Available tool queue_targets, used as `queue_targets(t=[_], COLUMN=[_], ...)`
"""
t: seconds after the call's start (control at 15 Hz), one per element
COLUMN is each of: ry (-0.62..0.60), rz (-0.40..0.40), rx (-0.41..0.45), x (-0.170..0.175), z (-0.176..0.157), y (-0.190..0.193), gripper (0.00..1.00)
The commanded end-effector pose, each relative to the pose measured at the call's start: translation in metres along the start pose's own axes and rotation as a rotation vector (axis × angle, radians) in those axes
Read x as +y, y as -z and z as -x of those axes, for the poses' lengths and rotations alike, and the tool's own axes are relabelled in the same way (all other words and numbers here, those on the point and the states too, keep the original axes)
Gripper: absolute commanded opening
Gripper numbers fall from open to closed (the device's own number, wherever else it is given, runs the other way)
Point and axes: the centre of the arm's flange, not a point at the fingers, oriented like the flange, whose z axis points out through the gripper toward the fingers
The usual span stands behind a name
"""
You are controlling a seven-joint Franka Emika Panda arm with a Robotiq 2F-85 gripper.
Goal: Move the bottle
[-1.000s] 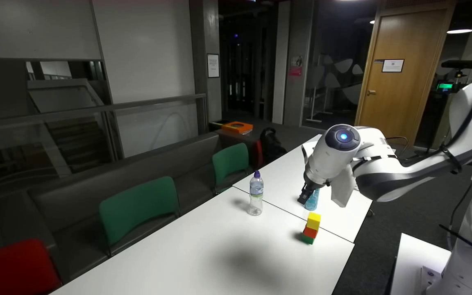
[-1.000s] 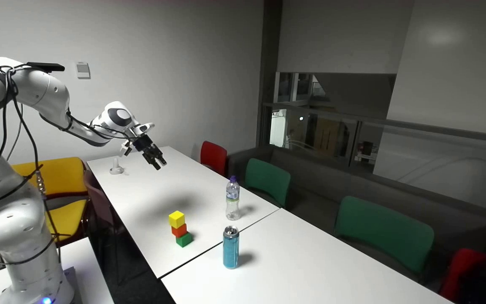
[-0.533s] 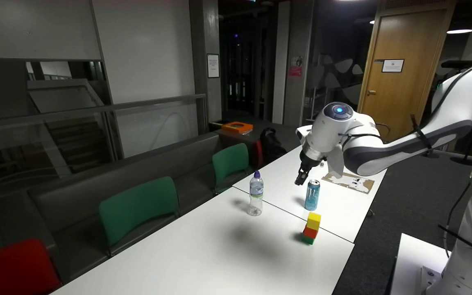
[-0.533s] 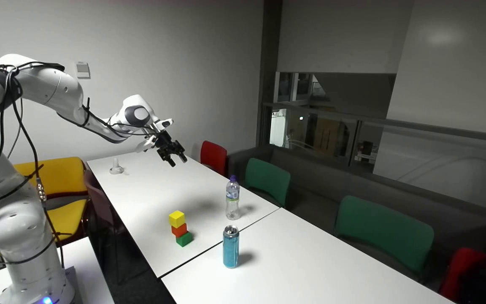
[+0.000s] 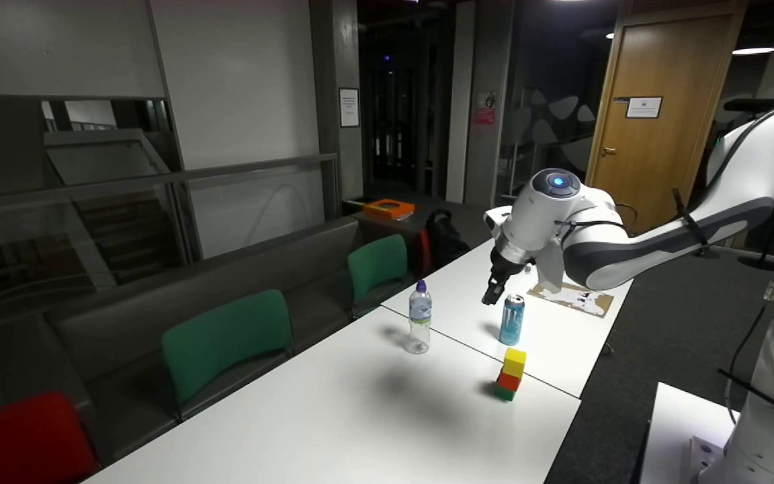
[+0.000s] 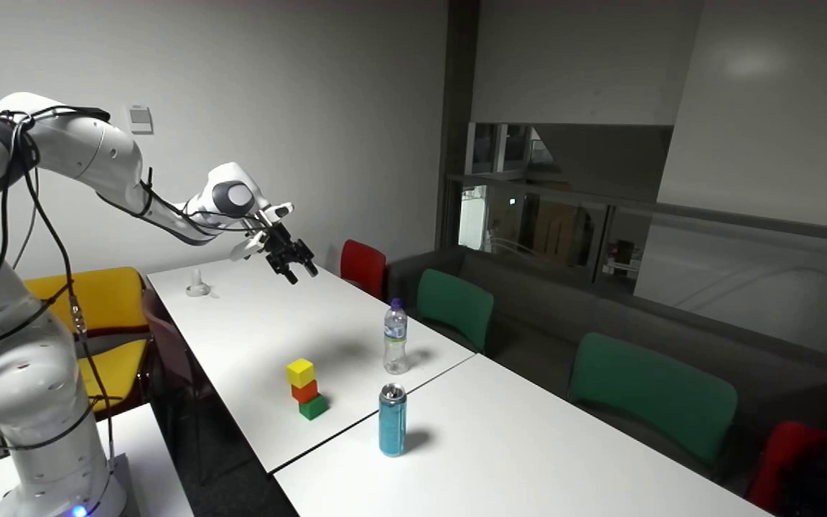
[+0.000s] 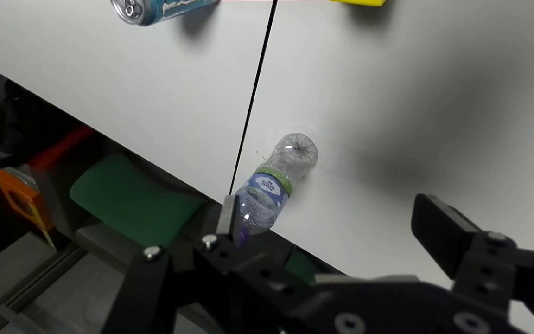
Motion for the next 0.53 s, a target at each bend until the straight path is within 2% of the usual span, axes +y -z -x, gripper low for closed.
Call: queue_targets(t=[0.0,0.27,0.47], ry=[0.048,0.123,0.151], rz=[0.020,-0.031,-0.060], rx=[0.120,0.236,0.274], x=[-0.006,-0.001,0.012], z=[-0.006,-0.029,-0.048], y=[0.001,0.008,0.006], gripper=[1.00,1.00,1.00])
